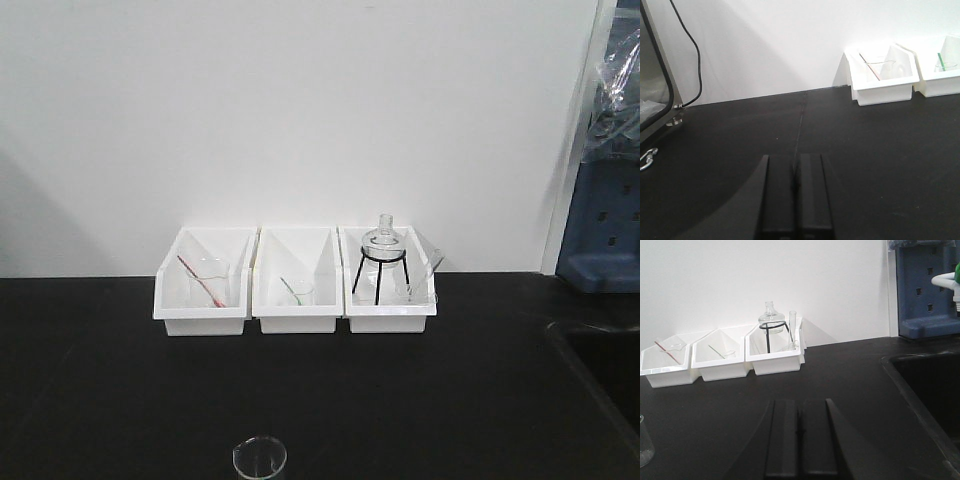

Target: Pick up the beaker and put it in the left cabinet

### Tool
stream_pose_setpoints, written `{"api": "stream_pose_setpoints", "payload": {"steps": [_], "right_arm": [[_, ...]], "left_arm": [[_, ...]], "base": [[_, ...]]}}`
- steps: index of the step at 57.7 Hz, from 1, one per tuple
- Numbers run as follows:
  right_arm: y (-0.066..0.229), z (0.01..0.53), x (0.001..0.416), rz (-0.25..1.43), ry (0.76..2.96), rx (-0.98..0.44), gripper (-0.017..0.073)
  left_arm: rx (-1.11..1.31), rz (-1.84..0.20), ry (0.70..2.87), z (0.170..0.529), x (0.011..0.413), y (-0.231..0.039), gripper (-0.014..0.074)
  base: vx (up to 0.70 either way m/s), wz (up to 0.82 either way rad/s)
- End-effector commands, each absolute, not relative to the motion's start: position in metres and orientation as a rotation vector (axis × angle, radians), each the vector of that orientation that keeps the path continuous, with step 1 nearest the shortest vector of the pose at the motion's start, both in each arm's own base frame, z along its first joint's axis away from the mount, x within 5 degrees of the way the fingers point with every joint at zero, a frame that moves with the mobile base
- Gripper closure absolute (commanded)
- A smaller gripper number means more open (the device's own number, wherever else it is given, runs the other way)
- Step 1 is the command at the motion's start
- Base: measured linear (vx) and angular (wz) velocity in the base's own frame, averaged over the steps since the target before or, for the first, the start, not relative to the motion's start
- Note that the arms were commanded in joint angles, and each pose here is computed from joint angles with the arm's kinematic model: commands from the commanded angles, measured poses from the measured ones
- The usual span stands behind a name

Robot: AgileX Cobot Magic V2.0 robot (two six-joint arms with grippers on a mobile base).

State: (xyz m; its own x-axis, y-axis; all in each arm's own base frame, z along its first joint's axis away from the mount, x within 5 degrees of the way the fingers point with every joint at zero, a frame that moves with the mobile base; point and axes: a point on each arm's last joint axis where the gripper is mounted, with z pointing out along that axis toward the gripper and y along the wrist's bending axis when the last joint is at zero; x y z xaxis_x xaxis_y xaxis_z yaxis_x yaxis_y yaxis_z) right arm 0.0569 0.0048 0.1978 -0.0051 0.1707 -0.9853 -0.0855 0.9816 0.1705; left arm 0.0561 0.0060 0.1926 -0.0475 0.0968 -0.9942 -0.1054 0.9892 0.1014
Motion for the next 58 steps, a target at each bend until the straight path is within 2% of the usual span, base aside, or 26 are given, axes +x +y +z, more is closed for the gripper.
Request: {"api": "stream_pose_setpoints", "payload": {"steps": [1,58], "right_arm": [[0.0044,0.2052,0.0554,0.202,1.469,0.066,0.0564],[0.0044,0.2058,0.0553,0.193,1.462,0.057,0.0564]], "left_arm": [[-0.015,0.168,1.501,0.2063,0.0543,0.0062,0.0600],[-0.015,0.168,1.501,0.2063,0.0543,0.0062,0.0600]], "base": [[0.00,0.00],[0.00,0.00]]}}
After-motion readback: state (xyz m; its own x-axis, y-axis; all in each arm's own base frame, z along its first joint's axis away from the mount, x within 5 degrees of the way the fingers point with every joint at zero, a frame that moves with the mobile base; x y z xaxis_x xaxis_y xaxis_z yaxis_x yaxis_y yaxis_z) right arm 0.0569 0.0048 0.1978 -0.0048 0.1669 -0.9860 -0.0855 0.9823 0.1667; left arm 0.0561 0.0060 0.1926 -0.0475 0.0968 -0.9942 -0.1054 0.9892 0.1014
